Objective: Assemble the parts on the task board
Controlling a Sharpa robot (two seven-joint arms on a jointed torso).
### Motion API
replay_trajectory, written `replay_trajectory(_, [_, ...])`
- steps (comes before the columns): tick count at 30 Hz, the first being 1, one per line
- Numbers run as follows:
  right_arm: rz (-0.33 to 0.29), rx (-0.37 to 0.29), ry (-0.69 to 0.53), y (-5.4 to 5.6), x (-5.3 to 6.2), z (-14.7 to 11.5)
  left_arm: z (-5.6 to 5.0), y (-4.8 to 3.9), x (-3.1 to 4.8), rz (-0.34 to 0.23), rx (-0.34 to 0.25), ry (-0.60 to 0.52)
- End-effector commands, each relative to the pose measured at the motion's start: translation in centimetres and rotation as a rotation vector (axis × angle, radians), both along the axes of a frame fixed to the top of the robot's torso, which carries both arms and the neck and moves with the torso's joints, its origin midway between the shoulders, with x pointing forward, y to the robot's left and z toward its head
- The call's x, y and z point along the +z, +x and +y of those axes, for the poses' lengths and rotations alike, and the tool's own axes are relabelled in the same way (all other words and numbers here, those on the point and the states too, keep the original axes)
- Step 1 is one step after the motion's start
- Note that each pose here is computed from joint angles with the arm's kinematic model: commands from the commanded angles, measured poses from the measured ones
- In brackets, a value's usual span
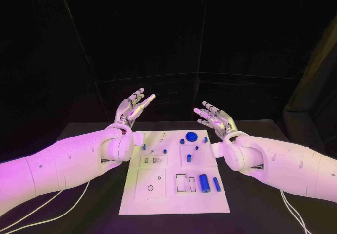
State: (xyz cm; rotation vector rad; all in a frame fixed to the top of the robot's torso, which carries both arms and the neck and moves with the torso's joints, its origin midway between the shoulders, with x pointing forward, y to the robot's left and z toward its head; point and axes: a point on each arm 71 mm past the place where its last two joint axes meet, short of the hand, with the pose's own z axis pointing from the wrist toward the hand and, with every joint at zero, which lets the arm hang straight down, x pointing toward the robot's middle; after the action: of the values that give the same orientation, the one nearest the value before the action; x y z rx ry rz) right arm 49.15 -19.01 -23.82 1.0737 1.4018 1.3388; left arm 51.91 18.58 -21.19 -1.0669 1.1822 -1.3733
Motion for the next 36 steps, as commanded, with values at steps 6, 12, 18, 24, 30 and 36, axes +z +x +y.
replay_trajectory(6, [0.019,0.265,-0.061,0.3,-0.4,1.4,-0.5,0.30,0.87,-0.081,-0.089,-0.075])
replay_trajectory(12, [-0.207,0.191,-0.349,2.4,1.7,-1.1,1.4,-0.10,1.02,-0.086,-0.096,-0.092])
replay_trajectory(18, [-0.296,0.198,-0.468,3.3,3.5,-1.6,1.7,-0.70,1.20,-0.096,-0.130,-0.084])
replay_trajectory(24, [-0.373,0.208,-0.630,4.3,5.3,-1.8,2.1,-1.62,1.53,-0.103,-0.168,-0.072])
replay_trajectory(30, [-0.416,0.273,-0.853,4.9,6.4,-1.0,2.5,-2.73,1.92,-0.100,-0.204,-0.082])
replay_trajectory(36, [-0.450,0.343,-1.091,5.0,6.5,0.2,2.5,-3.82,2.36,-0.106,-0.238,-0.090])
